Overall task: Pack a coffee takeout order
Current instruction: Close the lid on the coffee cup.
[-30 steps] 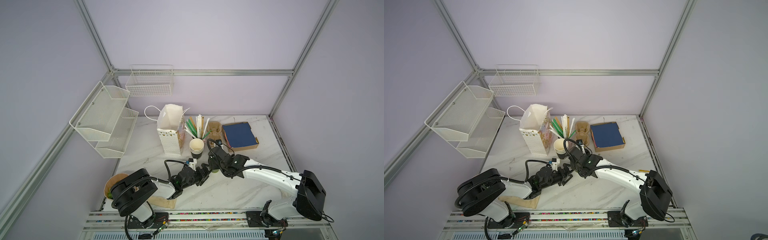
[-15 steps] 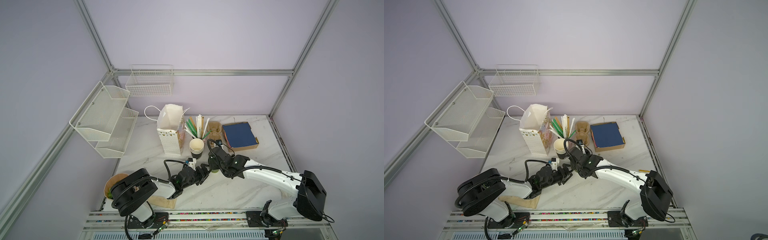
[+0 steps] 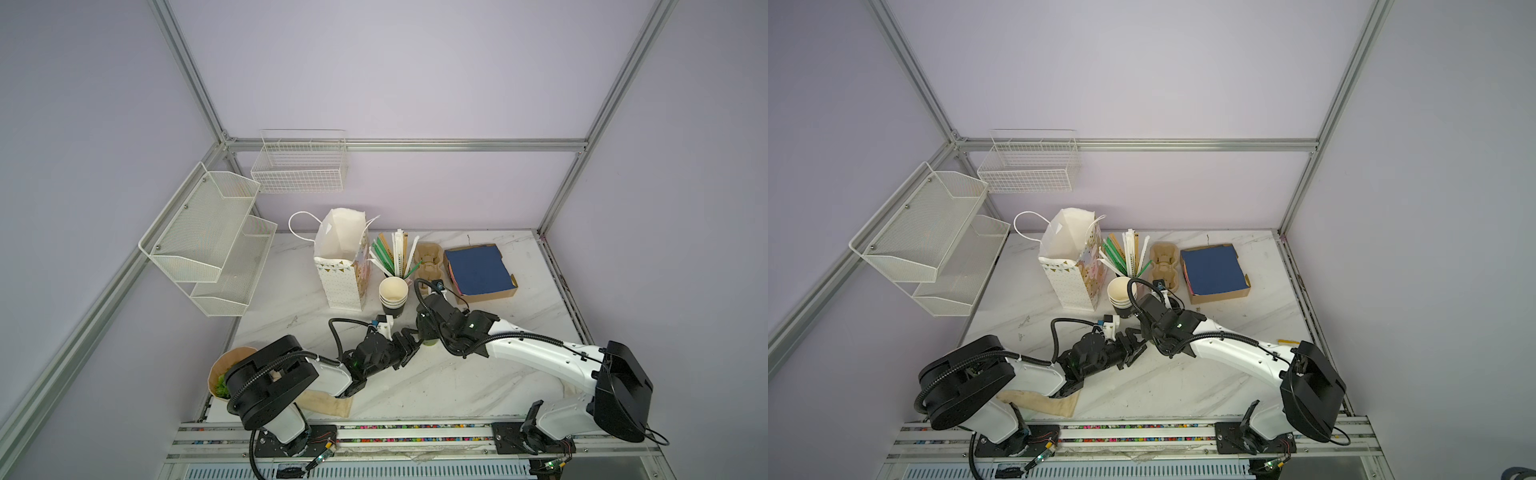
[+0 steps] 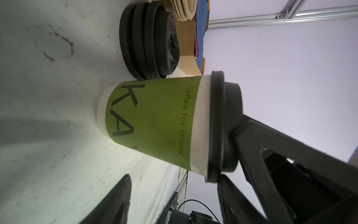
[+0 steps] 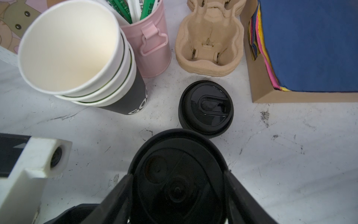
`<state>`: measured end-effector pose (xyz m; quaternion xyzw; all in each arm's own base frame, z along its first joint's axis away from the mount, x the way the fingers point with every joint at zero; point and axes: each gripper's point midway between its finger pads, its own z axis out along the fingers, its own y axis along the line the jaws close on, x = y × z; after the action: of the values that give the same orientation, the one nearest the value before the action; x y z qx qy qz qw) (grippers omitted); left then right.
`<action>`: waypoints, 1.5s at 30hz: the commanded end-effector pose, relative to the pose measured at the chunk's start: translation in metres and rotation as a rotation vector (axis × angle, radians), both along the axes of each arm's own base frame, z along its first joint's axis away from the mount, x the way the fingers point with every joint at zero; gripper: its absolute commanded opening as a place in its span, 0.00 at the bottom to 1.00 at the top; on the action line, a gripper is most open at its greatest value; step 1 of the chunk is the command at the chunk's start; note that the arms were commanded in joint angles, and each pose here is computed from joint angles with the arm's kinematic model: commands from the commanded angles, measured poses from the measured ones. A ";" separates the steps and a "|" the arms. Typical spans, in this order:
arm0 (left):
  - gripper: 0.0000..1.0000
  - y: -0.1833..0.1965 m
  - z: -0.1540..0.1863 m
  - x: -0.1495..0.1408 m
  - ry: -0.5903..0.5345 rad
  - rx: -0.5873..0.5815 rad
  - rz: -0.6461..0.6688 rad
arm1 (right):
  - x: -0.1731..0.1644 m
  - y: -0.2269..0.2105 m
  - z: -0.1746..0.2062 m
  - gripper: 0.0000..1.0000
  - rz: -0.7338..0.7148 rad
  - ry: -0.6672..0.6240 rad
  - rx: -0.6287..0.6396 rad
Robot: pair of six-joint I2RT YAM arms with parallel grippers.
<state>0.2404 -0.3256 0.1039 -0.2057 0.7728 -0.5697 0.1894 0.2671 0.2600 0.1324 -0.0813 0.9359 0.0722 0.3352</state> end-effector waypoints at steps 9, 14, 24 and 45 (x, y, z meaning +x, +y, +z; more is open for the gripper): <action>0.62 0.013 -0.013 -0.001 0.008 0.051 0.030 | -0.071 -0.016 -0.084 0.62 0.082 0.366 -0.130; 0.60 0.012 -0.025 -0.003 0.027 0.030 0.027 | -0.074 -0.016 -0.086 0.62 0.084 0.374 -0.123; 0.50 0.022 -0.033 -0.005 0.037 0.036 0.049 | -0.078 -0.016 -0.090 0.62 0.087 0.384 -0.130; 0.76 0.036 0.049 0.015 -0.152 0.072 0.081 | -0.079 -0.015 -0.092 0.63 0.095 0.394 -0.131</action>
<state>0.2408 -0.2835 0.1324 -0.2035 0.7663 -0.5565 0.2484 0.2665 0.2602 0.1305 -0.0829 0.9336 0.0668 0.3422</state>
